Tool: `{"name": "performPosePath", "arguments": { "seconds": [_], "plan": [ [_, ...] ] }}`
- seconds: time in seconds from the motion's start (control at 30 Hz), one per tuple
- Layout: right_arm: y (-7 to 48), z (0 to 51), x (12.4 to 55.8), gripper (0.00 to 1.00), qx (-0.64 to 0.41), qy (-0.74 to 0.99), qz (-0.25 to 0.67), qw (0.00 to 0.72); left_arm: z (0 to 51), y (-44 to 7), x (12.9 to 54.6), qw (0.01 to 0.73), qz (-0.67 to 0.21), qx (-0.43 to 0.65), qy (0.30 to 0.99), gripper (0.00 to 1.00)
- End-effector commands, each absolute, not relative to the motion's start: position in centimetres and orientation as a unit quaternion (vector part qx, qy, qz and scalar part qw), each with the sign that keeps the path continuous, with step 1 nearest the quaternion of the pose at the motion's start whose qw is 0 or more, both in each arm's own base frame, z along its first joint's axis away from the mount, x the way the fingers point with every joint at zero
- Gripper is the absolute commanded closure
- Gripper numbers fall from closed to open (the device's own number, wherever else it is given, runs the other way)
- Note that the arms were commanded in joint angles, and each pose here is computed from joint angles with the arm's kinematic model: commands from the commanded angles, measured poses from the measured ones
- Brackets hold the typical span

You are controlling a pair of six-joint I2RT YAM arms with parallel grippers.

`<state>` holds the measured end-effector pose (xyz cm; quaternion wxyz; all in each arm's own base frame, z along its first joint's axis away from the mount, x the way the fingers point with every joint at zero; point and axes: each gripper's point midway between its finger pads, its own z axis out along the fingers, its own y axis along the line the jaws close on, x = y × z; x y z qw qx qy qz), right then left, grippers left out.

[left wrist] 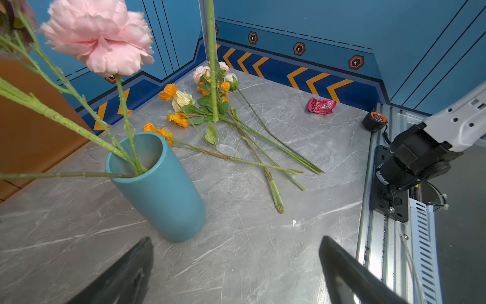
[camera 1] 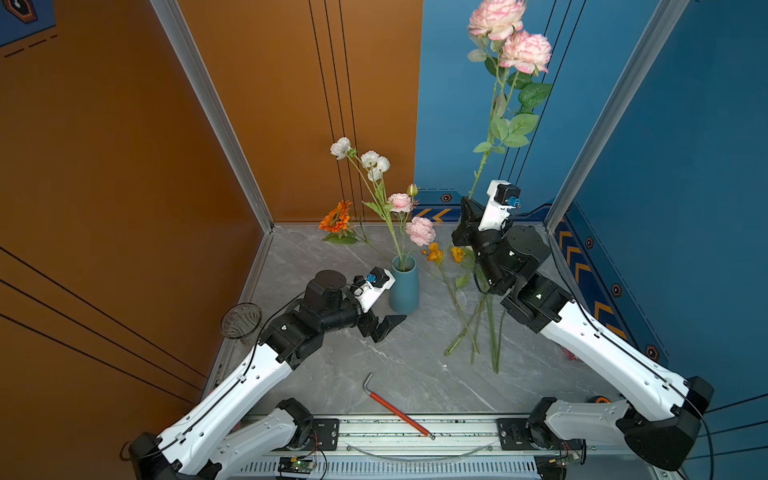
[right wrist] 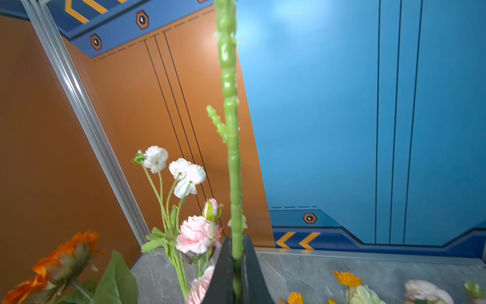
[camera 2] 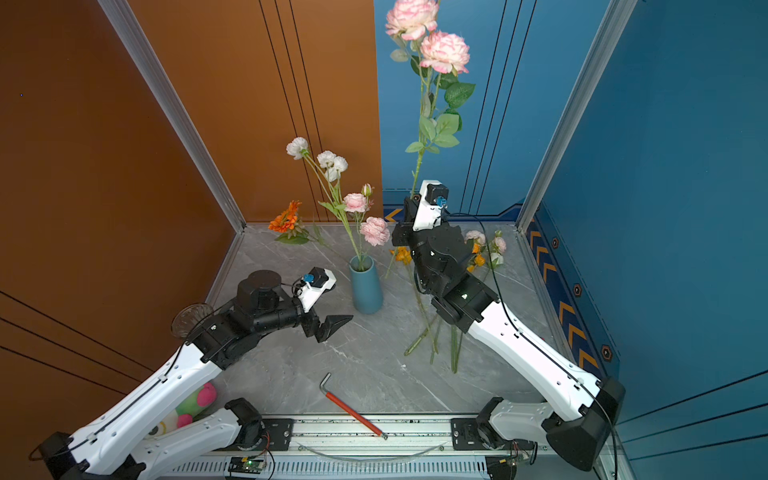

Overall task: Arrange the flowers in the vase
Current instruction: 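Carry the pink flower over the teal vase and lower its stem in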

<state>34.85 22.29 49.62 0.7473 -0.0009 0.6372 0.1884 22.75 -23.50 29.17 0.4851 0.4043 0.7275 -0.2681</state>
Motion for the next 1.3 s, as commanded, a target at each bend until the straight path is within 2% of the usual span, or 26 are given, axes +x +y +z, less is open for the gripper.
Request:
{"name": "performPosePath", "arguments": {
  "seconds": [0.0, 0.3, 0.67, 0.97, 1.27],
  "plan": [
    [23.8, 53.2, 34.0, 1.0, 0.0, 0.586, 0.19, 0.788, 30.3, -23.6, 22.8, 0.495, -0.28, 0.402, 0.717, 0.02],
    [29.1, 52.4, 31.8, 1.0, -0.019, 0.53, 0.116, 0.84, 31.4, -22.5, 23.6, 0.517, -0.277, 0.371, 0.72, 0.02],
    [29.0, 48.1, 34.3, 1.0, 0.007, 0.563, 0.067, 0.823, 32.5, -21.6, 24.0, 0.54, -0.287, 0.347, 0.711, 0.02],
    [28.1, 43.2, 36.4, 1.0, 0.018, 0.602, 0.076, 0.795, 33.4, -21.0, 25.3, 0.552, -0.311, 0.316, 0.707, 0.02],
    [30.9, 39.1, 37.1, 0.98, -0.011, 0.599, 0.098, 0.795, 33.6, -20.0, 26.2, 0.555, -0.317, 0.294, 0.71, 0.02]
  ]
}}
